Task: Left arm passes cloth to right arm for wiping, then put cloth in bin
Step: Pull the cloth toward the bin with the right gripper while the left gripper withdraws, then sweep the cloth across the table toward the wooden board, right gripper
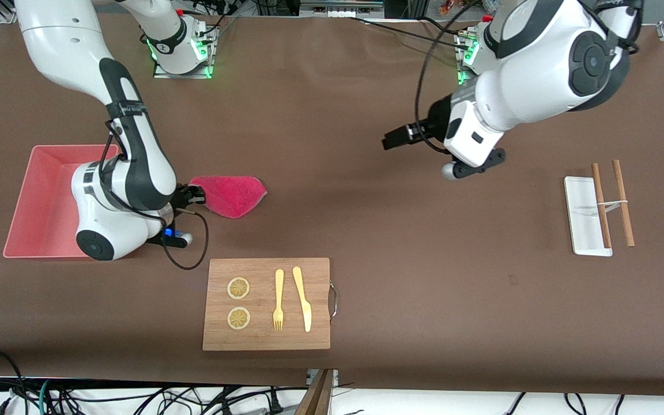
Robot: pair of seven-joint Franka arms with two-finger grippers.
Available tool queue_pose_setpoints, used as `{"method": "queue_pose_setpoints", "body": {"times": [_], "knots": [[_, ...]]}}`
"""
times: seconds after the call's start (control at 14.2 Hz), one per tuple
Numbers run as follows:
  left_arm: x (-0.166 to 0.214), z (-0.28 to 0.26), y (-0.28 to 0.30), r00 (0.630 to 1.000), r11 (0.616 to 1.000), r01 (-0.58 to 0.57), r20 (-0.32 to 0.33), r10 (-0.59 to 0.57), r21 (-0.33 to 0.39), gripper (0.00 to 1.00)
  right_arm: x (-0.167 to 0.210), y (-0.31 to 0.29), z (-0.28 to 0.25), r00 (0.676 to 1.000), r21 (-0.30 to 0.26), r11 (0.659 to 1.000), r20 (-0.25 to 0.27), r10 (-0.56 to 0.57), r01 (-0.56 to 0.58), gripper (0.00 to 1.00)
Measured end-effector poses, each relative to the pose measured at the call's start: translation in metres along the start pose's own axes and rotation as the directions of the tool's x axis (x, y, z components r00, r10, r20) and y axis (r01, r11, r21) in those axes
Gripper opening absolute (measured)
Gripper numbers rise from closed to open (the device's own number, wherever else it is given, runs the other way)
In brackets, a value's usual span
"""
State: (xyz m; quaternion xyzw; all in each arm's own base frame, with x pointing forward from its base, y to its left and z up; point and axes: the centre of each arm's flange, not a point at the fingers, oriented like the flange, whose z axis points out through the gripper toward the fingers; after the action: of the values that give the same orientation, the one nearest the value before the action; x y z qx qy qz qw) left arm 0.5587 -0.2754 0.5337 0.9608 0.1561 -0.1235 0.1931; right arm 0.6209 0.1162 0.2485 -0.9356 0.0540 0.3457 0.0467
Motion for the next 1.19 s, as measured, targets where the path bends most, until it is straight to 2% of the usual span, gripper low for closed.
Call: {"method": "queue_pose_setpoints", "body": {"times": [0.14, 0.28, 0.42, 0.56, 0.7, 0.84, 0.98, 1.19], "knots": [[0.027, -0.014, -0.035, 0.991, 0.991, -0.116, -0.052, 0.119, 0.062, 1.00, 0.008, 0.045, 0.003, 0.999, -0.005, 1.000, 0.016, -0.029, 0.029, 0.02], [0.055, -0.032, -0.073, 0.964, 0.961, -0.233, -0.093, 0.248, 0.148, 1.00, 0.012, 0.089, -0.003, 0.998, -0.028, 0.998, 0.013, -0.062, 0.063, 0.02], [0.080, -0.056, -0.115, 0.916, 0.902, -0.350, -0.108, 0.386, 0.253, 1.00, 0.012, 0.113, -0.009, 0.996, -0.078, 0.993, 0.009, -0.085, 0.085, 0.02], [0.095, -0.082, -0.151, 0.861, 0.836, -0.450, -0.095, 0.499, 0.314, 1.00, 0.009, 0.119, -0.018, 0.994, -0.153, 0.982, 0.002, -0.112, 0.111, 0.02], [0.095, -0.104, -0.174, 0.824, 0.784, -0.495, -0.086, 0.561, 0.374, 1.00, 0.005, 0.117, -0.033, 0.990, -0.203, 0.970, -0.018, -0.140, 0.134, 0.02], [0.081, -0.125, -0.180, 0.809, 0.766, -0.496, -0.102, 0.578, 0.410, 1.00, 0.001, 0.106, -0.044, 0.987, -0.221, 0.965, -0.040, -0.155, 0.143, 0.02], [0.065, -0.137, -0.181, 0.809, 0.764, -0.495, -0.100, 0.579, 0.415, 1.00, -0.003, 0.082, -0.046, 0.988, -0.239, 0.964, -0.062, -0.139, 0.121, 0.02], [0.051, -0.136, -0.180, 0.848, 0.794, -0.456, -0.075, 0.525, 0.402, 1.00, -0.007, 0.023, -0.038, 0.989, -0.232, 0.971, -0.114, -0.090, 0.062, 0.02]]}}
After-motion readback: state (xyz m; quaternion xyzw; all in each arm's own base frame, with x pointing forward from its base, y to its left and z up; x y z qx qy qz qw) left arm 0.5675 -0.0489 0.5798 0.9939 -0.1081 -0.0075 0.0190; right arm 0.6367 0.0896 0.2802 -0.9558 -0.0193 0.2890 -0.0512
